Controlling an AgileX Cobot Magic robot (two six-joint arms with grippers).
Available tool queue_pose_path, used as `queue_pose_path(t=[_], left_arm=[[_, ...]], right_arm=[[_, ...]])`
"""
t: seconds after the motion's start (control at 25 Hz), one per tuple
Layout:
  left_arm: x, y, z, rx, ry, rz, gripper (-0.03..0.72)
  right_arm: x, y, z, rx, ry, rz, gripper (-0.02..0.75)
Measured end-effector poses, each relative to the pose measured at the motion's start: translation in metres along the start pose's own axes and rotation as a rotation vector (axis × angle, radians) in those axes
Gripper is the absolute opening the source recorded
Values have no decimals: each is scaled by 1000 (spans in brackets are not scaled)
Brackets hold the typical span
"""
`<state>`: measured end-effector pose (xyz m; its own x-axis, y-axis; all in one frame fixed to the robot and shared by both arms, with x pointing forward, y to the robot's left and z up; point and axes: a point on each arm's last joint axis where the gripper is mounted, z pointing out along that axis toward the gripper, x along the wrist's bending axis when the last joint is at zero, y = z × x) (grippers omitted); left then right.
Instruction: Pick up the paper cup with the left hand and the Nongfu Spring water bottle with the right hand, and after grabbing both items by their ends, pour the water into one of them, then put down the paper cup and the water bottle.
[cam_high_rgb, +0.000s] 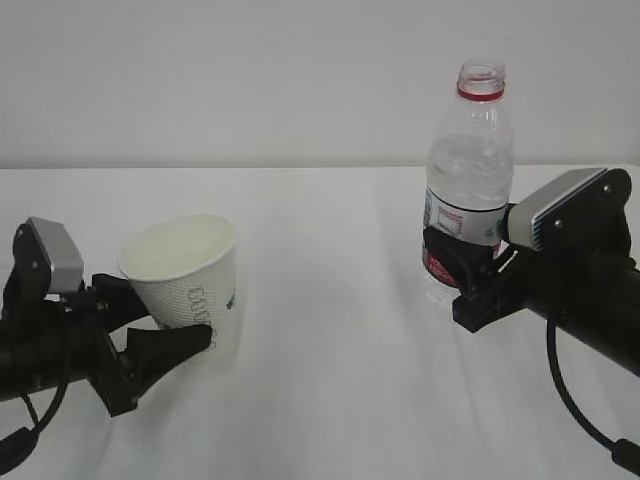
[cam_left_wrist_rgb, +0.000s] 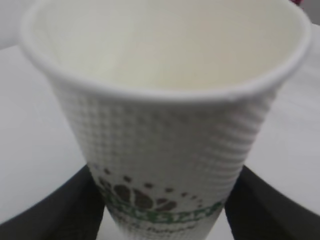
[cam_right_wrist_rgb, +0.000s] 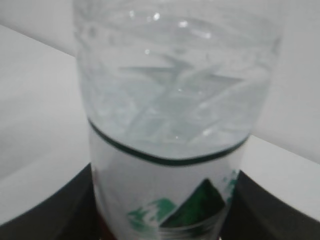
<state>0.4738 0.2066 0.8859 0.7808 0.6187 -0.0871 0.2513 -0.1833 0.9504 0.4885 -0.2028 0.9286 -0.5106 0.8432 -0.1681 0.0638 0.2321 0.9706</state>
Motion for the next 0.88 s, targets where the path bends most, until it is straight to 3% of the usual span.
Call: queue_pose_path(t=[0.88], left_arm=[[-74,2,29,27,-300,100,513]], right_arm=[[3,-4,-4,16,20,-18,452]])
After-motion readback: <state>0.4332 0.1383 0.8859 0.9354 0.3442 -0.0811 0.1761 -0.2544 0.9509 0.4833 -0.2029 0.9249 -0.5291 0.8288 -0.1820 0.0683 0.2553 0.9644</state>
